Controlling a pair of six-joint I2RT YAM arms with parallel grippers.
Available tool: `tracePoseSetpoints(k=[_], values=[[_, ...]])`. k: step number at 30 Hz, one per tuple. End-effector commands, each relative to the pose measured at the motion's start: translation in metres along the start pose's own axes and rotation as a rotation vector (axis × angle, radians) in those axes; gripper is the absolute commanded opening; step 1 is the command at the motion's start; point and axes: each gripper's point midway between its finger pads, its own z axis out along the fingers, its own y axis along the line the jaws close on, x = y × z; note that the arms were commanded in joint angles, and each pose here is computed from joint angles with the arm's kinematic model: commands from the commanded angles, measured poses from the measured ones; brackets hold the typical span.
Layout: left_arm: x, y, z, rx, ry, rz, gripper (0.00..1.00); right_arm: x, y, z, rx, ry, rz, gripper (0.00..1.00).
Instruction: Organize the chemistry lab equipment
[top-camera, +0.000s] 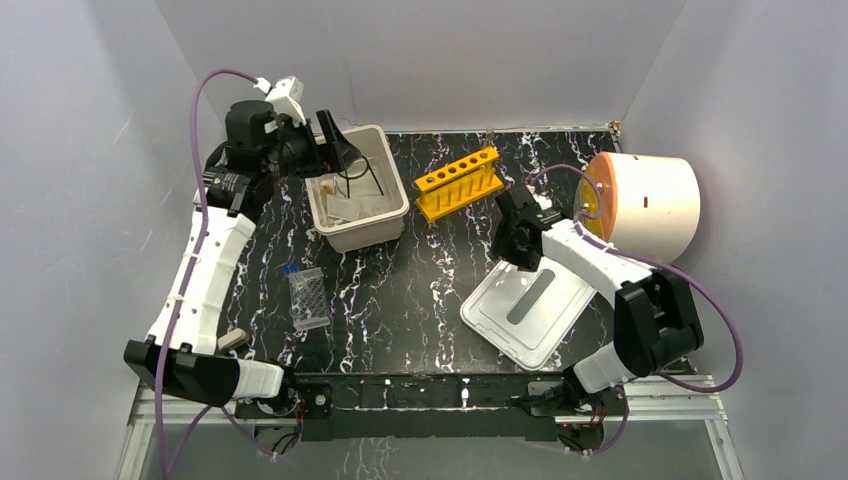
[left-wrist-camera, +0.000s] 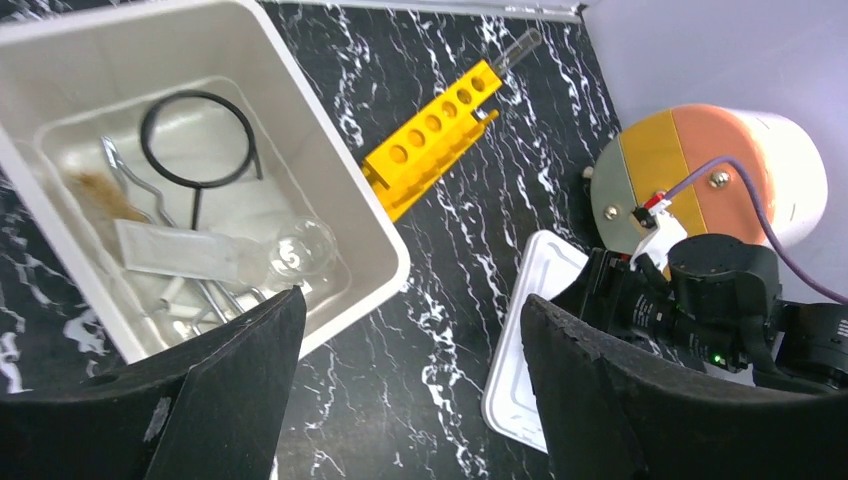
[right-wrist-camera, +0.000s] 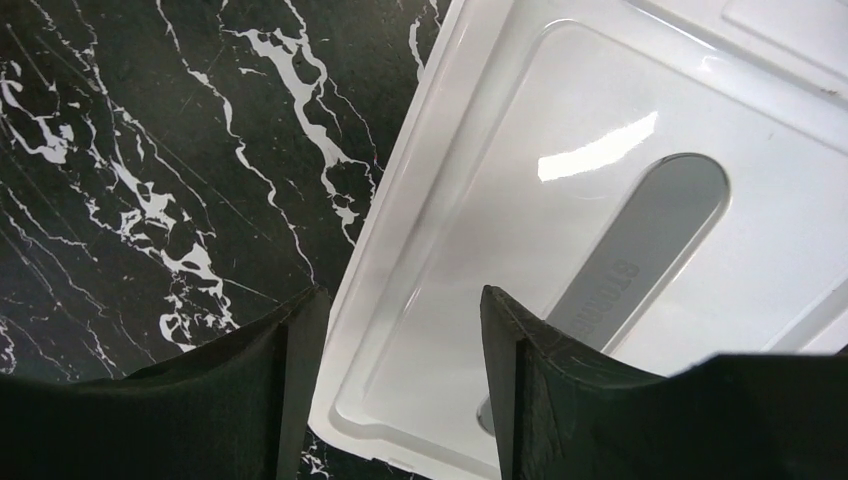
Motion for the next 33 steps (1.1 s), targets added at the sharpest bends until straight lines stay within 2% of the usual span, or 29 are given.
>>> tracePoseSetpoints(k=[1,9,14,16,23,33], values=[[-0.028,-0.007,-0.040,-0.046,-0.108,0.100,0.79,-0.007,0.008,0.011,0.011,-0.006,0.075,0.64],[-0.025,-0.006,-0.054,-0.057,-0.130,0.123,0.85,-0.008,0.009,0.029,0.050,-0.004,0.106,0.58],[-0.021,-0.005,-0.054,-0.057,-0.122,0.122,0.87,-0.015,0.015,0.032,0.026,-0.033,0.097,0.39],[-0.019,-0.005,-0.053,-0.058,-0.118,0.122,0.87,-0.016,0.014,0.033,0.032,-0.036,0.097,0.36],[-0.018,-0.006,-0.051,-0.049,-0.114,0.114,0.88,-0.010,0.010,0.042,0.064,-0.013,0.090,0.42],[-0.017,-0.009,-0.052,-0.028,-0.109,0.134,0.89,-0.006,0.013,0.057,0.085,0.023,0.071,0.41]])
